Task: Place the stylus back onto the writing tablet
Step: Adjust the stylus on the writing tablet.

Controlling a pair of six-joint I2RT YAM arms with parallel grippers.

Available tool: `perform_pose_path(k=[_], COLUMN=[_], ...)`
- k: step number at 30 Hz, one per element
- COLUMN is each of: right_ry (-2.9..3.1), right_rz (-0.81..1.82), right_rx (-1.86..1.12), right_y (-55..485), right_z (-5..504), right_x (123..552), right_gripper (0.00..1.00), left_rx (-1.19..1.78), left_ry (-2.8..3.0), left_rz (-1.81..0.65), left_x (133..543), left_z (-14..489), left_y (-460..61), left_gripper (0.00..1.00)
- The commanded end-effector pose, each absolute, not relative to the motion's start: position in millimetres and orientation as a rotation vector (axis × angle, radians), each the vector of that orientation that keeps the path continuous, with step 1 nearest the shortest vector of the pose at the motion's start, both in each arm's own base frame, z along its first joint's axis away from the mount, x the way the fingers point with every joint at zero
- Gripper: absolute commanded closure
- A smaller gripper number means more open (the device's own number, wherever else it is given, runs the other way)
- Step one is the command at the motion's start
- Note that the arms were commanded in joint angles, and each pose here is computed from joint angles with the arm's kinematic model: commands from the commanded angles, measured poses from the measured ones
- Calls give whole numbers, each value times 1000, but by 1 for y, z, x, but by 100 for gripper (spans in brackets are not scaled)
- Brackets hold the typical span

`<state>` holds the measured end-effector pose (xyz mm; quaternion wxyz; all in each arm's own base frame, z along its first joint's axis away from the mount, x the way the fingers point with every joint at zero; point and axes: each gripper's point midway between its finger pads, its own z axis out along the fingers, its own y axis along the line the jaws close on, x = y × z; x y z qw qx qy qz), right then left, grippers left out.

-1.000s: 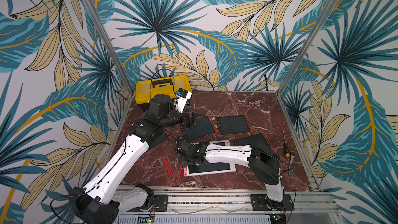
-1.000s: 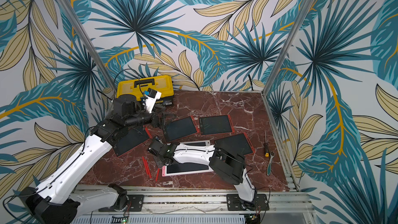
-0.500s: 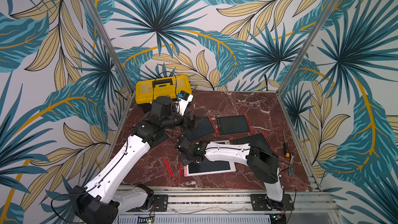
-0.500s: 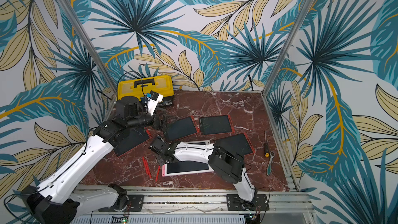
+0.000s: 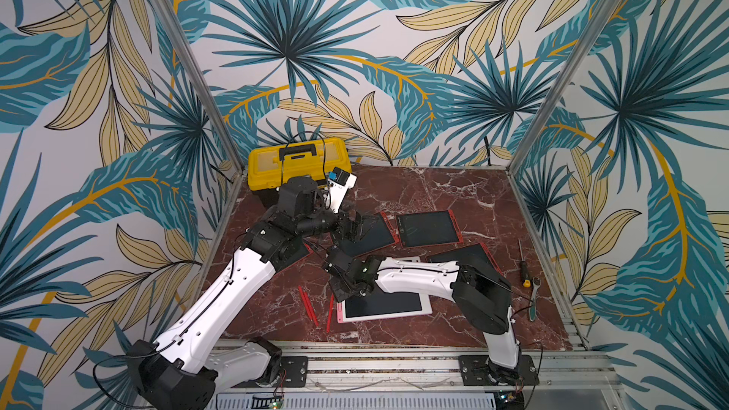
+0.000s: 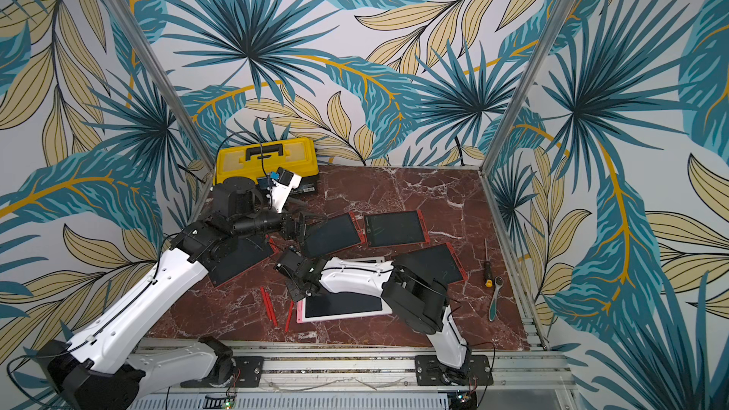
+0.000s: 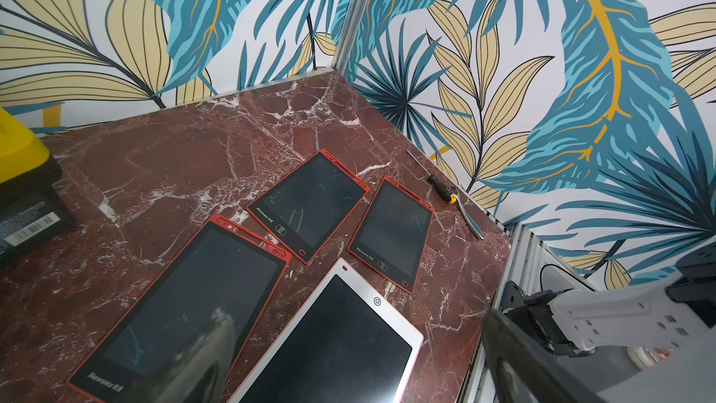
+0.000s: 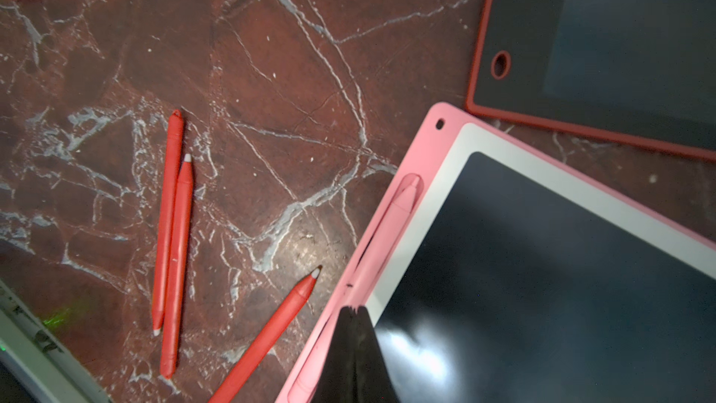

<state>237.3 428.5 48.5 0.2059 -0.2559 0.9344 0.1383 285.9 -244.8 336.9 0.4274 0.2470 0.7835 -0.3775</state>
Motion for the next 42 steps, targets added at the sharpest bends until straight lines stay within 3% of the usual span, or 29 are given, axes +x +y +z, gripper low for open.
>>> perform_pose_path(k=[1, 21, 42], right_ry=[2637, 2672, 2730], right_rz=[330, 354, 199], right_rx=[-743, -765, -777], right_y=[421, 429, 414], right_z=[34, 15, -2], right_x=[234, 231, 231], right_gripper=[100, 100, 100], left_rx=[635, 639, 632], left_ry=[1957, 1980, 1976], left_rz=[-959, -945, -927], left_x=[280, 280, 277], left_z=[332, 324, 330], left_y=[-247, -249, -245], left_gripper=[0, 0, 0])
